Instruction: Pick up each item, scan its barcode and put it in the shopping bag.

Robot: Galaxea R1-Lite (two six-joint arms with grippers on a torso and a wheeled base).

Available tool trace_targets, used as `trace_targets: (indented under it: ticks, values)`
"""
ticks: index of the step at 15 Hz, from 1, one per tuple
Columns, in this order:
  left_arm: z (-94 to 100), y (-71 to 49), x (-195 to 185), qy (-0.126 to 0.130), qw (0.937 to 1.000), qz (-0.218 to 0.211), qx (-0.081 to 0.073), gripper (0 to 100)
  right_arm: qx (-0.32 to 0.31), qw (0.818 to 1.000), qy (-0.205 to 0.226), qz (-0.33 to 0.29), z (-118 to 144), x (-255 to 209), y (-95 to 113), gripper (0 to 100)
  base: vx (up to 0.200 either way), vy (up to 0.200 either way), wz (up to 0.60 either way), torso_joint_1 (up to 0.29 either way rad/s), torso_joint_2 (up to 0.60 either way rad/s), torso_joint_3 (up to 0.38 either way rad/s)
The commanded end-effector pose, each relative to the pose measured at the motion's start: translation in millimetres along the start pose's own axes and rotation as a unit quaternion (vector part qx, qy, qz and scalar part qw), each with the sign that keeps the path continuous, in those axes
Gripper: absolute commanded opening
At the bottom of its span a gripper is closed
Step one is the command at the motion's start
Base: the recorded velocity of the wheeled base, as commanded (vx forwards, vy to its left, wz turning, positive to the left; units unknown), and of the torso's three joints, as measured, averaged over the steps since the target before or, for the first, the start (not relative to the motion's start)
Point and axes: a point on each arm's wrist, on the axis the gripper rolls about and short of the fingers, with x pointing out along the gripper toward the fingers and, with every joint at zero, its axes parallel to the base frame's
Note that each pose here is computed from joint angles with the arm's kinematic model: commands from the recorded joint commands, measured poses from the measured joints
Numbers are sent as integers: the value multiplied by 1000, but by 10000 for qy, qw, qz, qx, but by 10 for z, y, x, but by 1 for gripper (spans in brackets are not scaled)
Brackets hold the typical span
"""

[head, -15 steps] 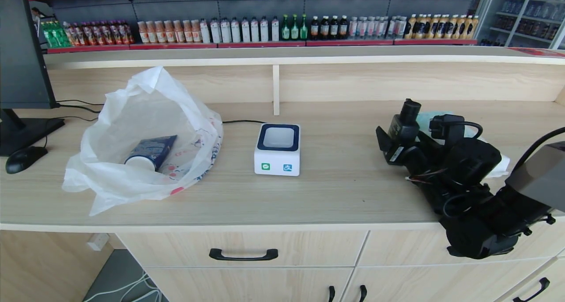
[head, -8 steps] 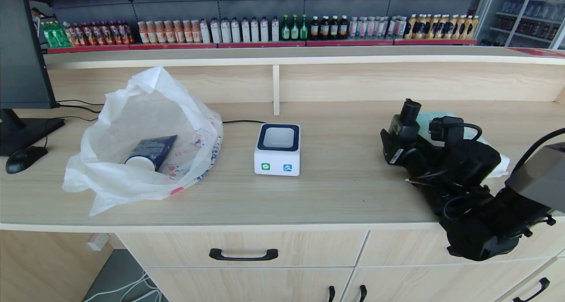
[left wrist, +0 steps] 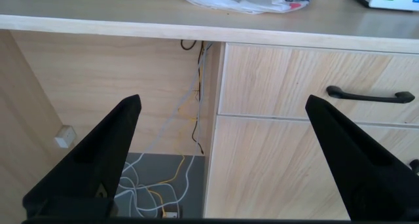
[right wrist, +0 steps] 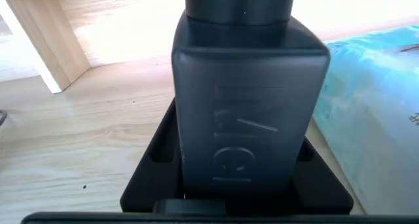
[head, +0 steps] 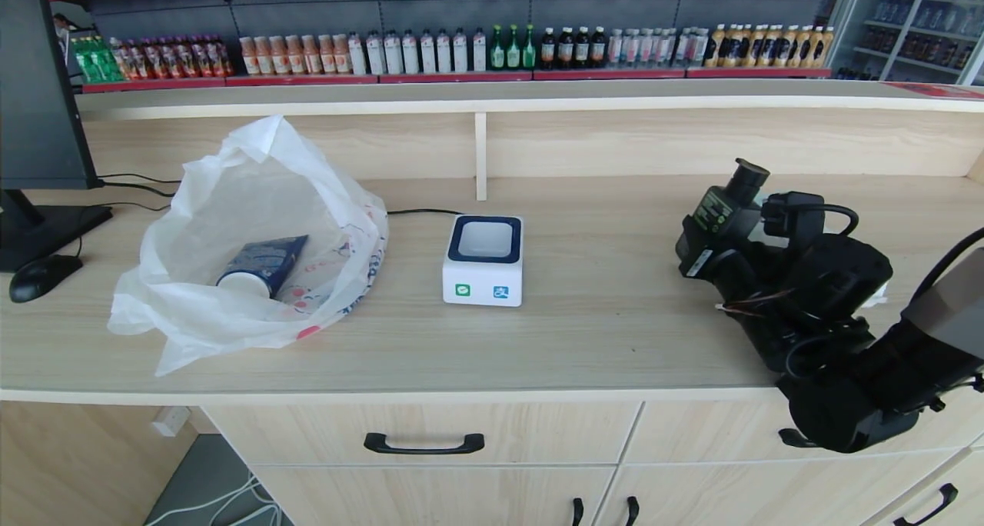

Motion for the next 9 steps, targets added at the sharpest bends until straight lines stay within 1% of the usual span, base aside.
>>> trace_targets:
  ticks: [1, 3, 4, 6, 9]
  values:
    - [0, 0, 0, -4, 10000, 5, 1, 100, 58, 9998, -155, 77, 141, -54, 44, 0, 0, 0, 0, 0, 0, 0]
    - [0, 0, 0, -4, 10000, 5, 1, 100, 122, 9994, -222, 225, 205, -92, 133, 0, 0, 0, 0, 0, 0, 0]
    - [0, 0, 0, -4, 10000, 5, 1, 100, 205, 9983, -266, 473, 253, -145, 286, 0, 0, 0, 0, 0, 0, 0]
    - [0, 0, 0, -4, 10000, 5, 1, 100, 357, 9956, -289, 814, 301, -238, 510, 0, 0, 0, 0, 0, 0, 0]
    - [0, 0, 0, -4, 10000, 5, -29, 100, 532, 9902, -385, 1235, 424, -387, 767, 0, 0, 0, 0, 0, 0, 0]
